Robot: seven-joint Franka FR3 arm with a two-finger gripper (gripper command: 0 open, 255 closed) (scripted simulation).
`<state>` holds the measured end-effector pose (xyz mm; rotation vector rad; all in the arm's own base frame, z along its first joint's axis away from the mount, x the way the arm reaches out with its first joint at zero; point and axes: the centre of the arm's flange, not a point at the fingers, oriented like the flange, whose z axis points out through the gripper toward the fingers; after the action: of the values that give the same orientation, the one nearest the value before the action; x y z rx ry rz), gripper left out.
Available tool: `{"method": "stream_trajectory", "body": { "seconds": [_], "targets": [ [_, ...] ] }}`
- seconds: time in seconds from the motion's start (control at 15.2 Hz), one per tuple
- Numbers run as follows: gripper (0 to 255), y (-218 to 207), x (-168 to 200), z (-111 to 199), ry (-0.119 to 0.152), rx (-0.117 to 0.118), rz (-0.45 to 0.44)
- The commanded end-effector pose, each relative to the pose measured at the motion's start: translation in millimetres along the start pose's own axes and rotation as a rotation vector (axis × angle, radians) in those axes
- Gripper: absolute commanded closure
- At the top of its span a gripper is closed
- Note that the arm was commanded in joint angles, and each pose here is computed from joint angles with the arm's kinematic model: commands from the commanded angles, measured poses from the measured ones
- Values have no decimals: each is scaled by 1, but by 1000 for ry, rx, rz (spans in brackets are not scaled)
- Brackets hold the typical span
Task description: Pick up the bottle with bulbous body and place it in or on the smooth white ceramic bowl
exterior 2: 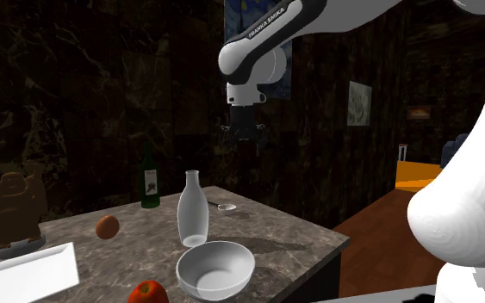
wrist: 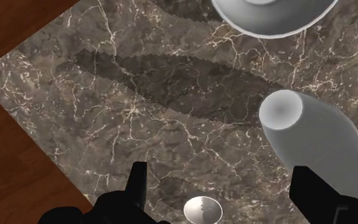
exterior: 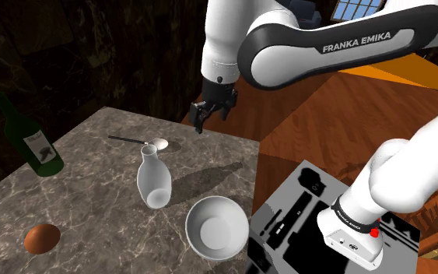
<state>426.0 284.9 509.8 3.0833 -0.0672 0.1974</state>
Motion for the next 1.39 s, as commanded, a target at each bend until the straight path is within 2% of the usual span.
{"method": "stream_trajectory", "body": {
  "seconds": [0.0,0.79,1.32],
  "targets": [
    [0,-26,8,7,4,7,2],
    [0,-164,52,49,28,39,7],
    [0,-165,53,89,28,39,7]
  ]
}}
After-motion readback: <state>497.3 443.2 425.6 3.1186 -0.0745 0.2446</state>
